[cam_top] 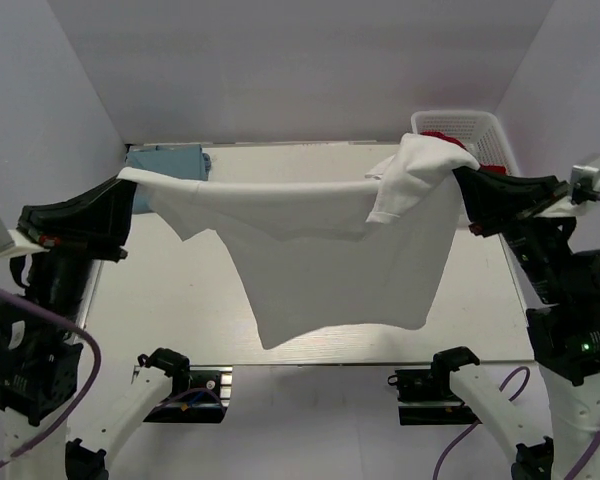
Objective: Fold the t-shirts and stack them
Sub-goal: Flatten out the tshirt
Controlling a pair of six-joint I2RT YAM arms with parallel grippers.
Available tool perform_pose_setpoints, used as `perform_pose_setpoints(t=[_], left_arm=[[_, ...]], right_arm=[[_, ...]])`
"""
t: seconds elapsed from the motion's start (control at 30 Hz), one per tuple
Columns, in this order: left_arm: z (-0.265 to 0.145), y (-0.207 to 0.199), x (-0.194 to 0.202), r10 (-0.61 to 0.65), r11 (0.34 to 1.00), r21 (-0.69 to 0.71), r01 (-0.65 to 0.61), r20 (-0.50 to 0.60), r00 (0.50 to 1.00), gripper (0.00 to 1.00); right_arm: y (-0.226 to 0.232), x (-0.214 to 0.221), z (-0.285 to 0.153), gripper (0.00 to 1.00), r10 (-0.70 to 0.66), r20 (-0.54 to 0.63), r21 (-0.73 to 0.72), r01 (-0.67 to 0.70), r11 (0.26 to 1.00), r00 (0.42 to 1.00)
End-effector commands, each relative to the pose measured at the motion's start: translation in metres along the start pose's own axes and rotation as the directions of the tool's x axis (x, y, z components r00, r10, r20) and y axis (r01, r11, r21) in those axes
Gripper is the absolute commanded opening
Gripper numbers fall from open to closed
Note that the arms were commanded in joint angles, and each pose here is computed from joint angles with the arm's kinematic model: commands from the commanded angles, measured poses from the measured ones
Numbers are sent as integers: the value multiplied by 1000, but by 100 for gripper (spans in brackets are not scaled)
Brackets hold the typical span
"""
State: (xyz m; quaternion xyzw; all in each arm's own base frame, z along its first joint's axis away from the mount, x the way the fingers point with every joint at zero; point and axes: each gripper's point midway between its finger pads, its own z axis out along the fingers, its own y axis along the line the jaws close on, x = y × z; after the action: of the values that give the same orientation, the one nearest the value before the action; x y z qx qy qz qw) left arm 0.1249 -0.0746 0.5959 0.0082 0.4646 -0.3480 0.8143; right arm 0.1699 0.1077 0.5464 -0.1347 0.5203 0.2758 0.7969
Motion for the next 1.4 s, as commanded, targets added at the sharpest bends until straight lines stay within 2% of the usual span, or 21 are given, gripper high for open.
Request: perform_pose_setpoints(t=[0.0,0.23,0.3,0.33,0.37,0.4,0.43,0.47,0.67,0.73,0.77,0.8,0.9,0.93,0.97,1.03,1.07,1.2,1.23,1.3,1.37], left_arm=[[24,32,45,-21,994,-107,11,-95,995,0],[75,138,163,-70,884,-463,-61,-261,963,0],[100,153,173,-63,860,-503,-80,-262,963,0],[114,179,214,-68,821,-550,-155,-363,929,0],[126,183,221,-66,815,-552,-178,-393,917,0],[153,177,194,-38,824,-541,-167,-347,937,0],[160,183,199,-42,811,-555,-184,-368,929,0],[179,183,195,-18,817,-543,-195,-362,932,0],[193,168,150,39,844,-501,-193,-303,952,0],[178,159,139,38,850,-491,-189,-300,953,0],[163,171,156,32,828,-518,-213,-335,942,0],[151,178,156,39,805,-549,-226,-331,943,0],[99,187,177,-20,767,-607,-208,-346,938,0],[84,190,187,-41,760,-618,-202,-356,933,0],[56,201,227,-91,746,-627,-224,-428,899,0],[22,198,247,-185,737,-656,-161,-425,886,0],[-12,209,286,-250,703,-687,-184,-481,840,0],[-97,216,350,-431,616,-758,-217,-554,712,0],[-124,218,362,-492,560,-790,-250,-560,667,11],[-145,218,359,-524,505,-815,-284,-550,650,41],[-173,217,358,-559,439,-834,-334,-545,625,99]], right_arm=[[-16,31,22,0,49,-75,41,-46,998,996],[-71,155,86,0,164,-300,178,-114,977,940],[-71,145,113,0,137,-245,127,-109,986,960],[-84,166,137,0,136,-290,140,-99,985,947],[-85,149,149,0,130,-281,139,-94,986,951],[-87,147,159,0,121,-285,132,-86,987,951],[-98,171,176,0,124,-326,143,-81,986,937],[-94,135,190,0,91,-257,121,-61,991,962],[-100,108,194,0,43,-214,138,-13,990,976],[-101,129,185,0,55,-253,144,-19,989,966],[-94,116,176,0,43,-224,134,-13,991,974],[-102,156,164,0,65,-298,158,-18,987,952],[-105,171,143,0,91,-307,204,-28,979,947],[-107,222,121,0,146,-398,233,-54,971,906],[-107,234,116,0,162,-405,236,-68,969,900],[-106,289,78,0,252,-492,292,-115,950,833],[-105,321,58,0,289,-543,319,-125,939,788],[-96,387,-11,2,442,-637,449,-162,879,631],[-95,395,-25,12,460,-652,470,-155,869,603],[-101,421,-68,23,522,-682,567,-81,820,513],[-105,424,-89,55,568,-676,635,-20,772,469]])
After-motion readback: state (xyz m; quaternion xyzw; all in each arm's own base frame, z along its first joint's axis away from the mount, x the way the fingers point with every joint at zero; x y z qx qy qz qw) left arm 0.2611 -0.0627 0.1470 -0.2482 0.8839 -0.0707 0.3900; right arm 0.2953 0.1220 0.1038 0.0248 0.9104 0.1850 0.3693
